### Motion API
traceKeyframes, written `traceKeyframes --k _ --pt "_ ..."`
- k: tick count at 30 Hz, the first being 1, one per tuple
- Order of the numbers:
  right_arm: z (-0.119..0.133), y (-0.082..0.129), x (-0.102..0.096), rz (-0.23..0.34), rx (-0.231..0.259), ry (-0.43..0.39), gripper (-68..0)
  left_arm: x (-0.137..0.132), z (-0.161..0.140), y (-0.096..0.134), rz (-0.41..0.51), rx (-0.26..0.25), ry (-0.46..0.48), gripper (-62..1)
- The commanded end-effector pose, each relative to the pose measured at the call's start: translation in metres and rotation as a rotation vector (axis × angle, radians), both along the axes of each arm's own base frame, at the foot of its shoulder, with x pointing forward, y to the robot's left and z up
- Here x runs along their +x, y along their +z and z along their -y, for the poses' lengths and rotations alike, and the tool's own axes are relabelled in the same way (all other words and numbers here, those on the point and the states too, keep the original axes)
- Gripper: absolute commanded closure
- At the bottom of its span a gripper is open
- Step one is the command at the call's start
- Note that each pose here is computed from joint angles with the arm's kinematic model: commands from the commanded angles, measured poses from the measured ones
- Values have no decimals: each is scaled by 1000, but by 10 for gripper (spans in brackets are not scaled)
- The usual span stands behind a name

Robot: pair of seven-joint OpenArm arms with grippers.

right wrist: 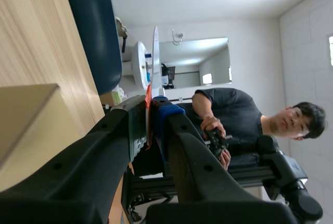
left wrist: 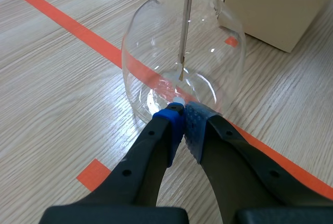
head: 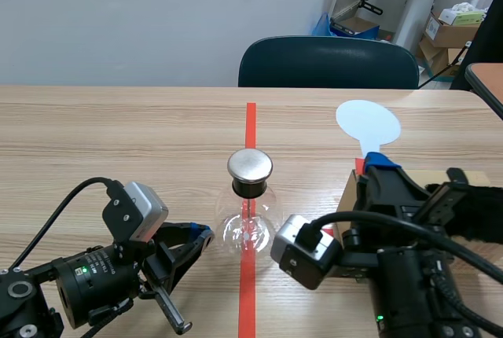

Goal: Do the electroscope experiment

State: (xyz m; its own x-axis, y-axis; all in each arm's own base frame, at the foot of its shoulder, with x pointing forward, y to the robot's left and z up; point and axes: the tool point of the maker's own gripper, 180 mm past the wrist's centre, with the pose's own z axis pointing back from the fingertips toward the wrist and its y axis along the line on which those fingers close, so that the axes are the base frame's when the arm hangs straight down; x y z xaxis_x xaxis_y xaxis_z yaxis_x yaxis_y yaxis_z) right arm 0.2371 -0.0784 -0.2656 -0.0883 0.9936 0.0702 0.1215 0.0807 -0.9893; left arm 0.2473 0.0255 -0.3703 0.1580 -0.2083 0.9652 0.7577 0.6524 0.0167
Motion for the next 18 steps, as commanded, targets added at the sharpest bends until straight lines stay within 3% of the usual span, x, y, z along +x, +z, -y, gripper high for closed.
traceKeyframes --k 1,7,11,18 --pt "6 21 -2 62 14 -4 -11 3 4 8 18 -27 -3 -42" --pt "18 40 -26 81 24 -13 -11 3 4 8 18 -27 -3 -42" --pt "35 40 -39 56 -12 -60 -11 3 4 8 18 -27 -3 -42" --pt "73 38 -43 44 -96 -157 -16 3 4 8 18 -27 -3 -42"
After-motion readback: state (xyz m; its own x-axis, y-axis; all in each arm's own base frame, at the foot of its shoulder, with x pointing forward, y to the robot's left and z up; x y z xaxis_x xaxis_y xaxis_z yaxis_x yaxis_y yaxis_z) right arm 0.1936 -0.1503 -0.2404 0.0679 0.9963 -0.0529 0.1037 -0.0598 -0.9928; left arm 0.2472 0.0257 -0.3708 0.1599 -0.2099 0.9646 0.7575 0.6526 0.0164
